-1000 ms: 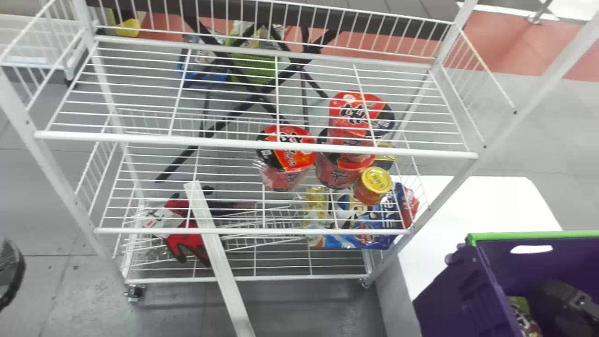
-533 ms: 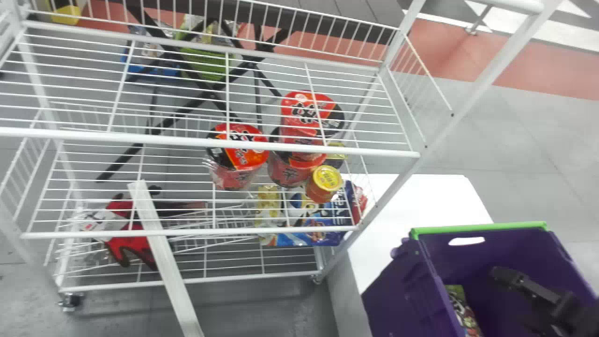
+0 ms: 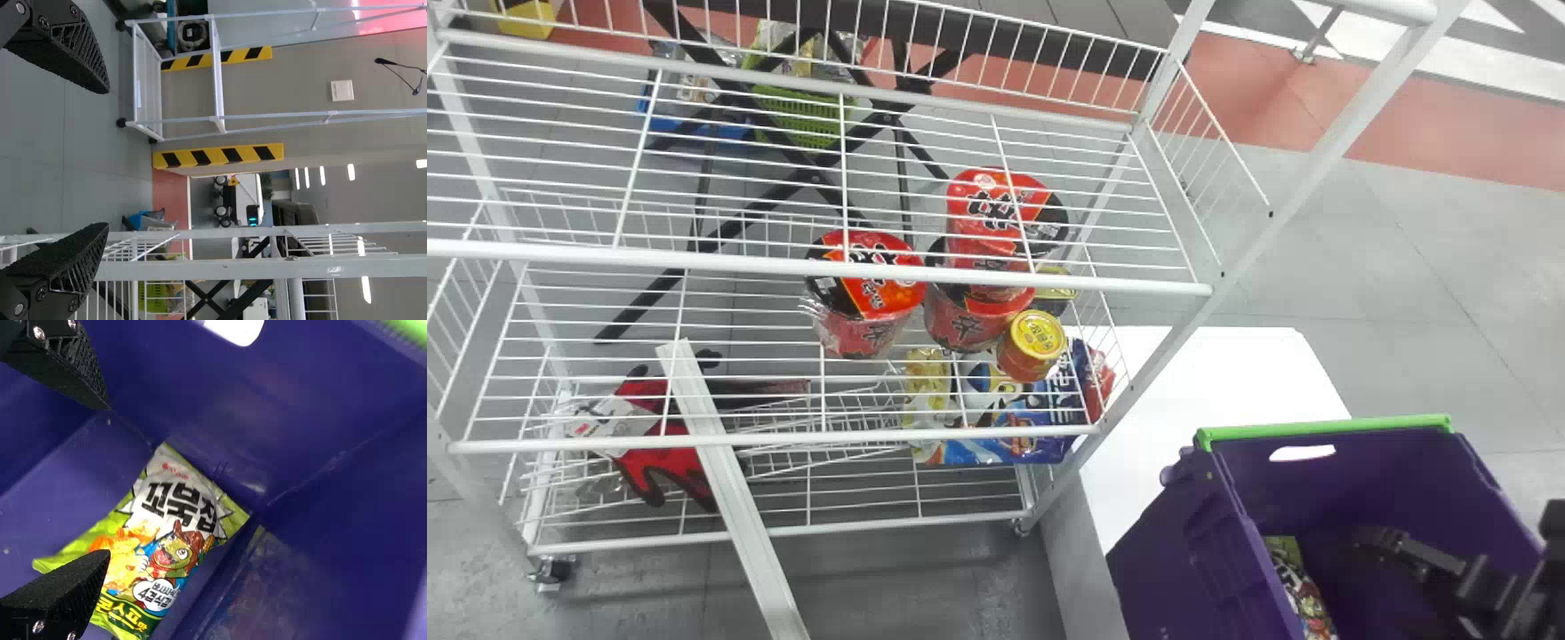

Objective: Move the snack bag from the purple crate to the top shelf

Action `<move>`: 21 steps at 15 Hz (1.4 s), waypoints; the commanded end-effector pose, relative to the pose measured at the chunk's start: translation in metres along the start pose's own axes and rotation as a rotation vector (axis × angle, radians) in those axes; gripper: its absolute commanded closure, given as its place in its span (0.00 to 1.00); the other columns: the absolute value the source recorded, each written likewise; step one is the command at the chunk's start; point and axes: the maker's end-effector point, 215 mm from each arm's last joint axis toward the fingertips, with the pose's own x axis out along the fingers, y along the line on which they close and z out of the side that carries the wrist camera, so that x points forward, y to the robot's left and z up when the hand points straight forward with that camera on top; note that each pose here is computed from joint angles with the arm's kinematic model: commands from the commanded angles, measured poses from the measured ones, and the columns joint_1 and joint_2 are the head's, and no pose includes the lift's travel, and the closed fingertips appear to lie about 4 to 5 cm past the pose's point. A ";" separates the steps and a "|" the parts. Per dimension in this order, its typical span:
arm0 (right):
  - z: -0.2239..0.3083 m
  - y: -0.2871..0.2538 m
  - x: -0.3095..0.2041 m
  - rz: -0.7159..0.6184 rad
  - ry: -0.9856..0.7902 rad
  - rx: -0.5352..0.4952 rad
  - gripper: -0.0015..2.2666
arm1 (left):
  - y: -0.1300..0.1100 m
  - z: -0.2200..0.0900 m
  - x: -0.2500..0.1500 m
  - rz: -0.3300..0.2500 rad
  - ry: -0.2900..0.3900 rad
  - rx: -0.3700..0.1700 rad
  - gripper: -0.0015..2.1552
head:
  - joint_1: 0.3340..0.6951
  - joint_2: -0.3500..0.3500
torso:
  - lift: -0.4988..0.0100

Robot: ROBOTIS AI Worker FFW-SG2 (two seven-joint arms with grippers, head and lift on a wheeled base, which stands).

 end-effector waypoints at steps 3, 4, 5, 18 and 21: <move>0.003 -0.037 0.020 -0.077 -0.016 0.003 0.01 | -0.009 -0.005 0.011 -0.023 0.003 -0.004 0.05 | 1.00 0.00 | 0.09; 0.001 -0.049 0.024 -0.101 -0.015 0.004 0.01 | -0.012 -0.007 0.014 -0.029 0.005 -0.005 0.05 | 1.00 0.00 | 0.09; 0.001 -0.052 0.032 -0.113 -0.019 -0.020 0.01 | -0.014 -0.007 0.015 -0.032 0.005 -0.006 0.05 | 1.00 0.00 | 0.09; -0.031 -0.046 0.116 -0.187 -0.052 -0.249 0.01 | -0.032 -0.003 0.023 -0.052 -0.035 -0.021 0.05 | 1.00 0.00 | 0.09; -0.031 -0.044 0.127 -0.255 -0.040 -0.338 0.01 | -0.034 0.003 0.025 -0.049 -0.063 -0.022 0.05 | 1.00 0.00 | 0.09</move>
